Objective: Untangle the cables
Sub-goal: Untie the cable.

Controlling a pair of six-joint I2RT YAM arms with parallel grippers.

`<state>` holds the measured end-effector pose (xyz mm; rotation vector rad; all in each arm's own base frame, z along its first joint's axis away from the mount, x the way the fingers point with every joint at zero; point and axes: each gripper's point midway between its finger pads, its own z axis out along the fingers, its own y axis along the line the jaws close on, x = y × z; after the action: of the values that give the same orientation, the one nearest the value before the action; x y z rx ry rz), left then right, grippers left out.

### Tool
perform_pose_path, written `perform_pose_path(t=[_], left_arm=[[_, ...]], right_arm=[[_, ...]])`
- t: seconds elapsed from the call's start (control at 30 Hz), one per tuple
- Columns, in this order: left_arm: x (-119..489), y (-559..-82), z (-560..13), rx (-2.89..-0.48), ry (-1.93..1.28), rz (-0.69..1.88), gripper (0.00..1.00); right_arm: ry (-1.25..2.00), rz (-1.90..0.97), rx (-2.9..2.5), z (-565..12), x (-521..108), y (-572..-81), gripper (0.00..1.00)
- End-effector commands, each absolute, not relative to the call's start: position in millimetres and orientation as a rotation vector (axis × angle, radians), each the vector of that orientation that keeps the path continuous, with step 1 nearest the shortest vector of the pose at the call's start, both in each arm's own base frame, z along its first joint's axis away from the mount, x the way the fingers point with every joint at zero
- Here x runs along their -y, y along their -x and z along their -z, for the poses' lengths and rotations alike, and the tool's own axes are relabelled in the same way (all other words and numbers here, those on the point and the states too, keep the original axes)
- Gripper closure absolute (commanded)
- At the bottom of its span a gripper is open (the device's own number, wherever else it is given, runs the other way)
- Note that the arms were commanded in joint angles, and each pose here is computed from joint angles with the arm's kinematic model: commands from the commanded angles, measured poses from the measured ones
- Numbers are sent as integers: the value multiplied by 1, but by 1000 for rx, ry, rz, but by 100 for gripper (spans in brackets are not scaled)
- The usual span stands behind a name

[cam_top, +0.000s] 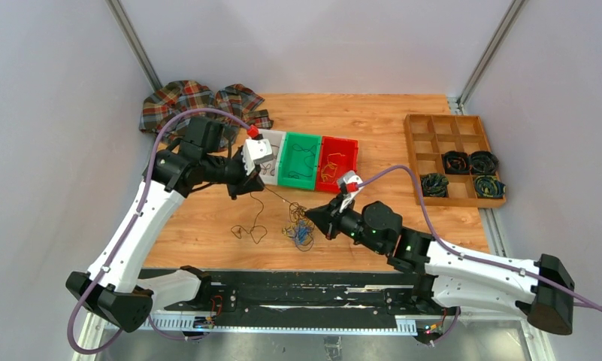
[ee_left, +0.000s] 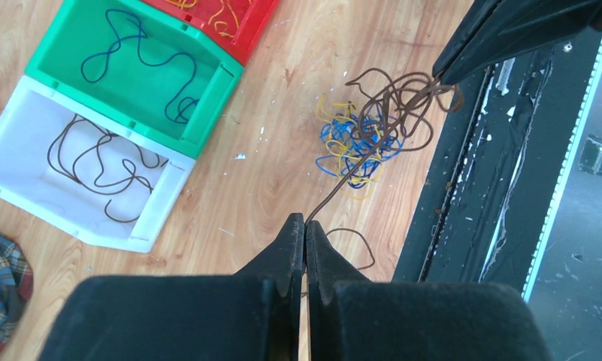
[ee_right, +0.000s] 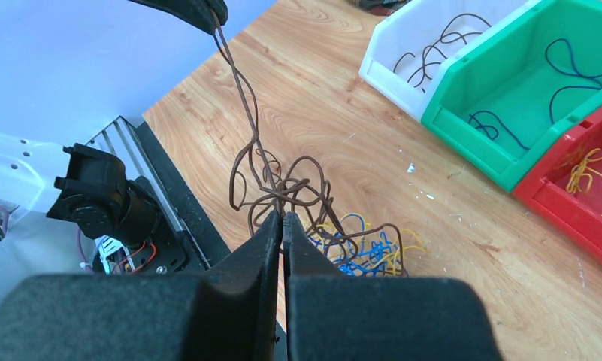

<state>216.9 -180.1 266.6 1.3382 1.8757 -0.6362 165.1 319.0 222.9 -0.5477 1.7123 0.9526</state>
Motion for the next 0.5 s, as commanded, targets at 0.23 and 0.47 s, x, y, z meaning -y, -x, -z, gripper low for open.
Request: perform_pose_path(t=[0.23,0.47], left_arm=[[195,-202,-299,-1800,-1285,741,100],[210,-188,-323,-1757,-1277,824,99]], right_arm=[[508,-956,-1718,-217,-299,-158,99],[504,-842,-1772,-220,-317,-180,99]])
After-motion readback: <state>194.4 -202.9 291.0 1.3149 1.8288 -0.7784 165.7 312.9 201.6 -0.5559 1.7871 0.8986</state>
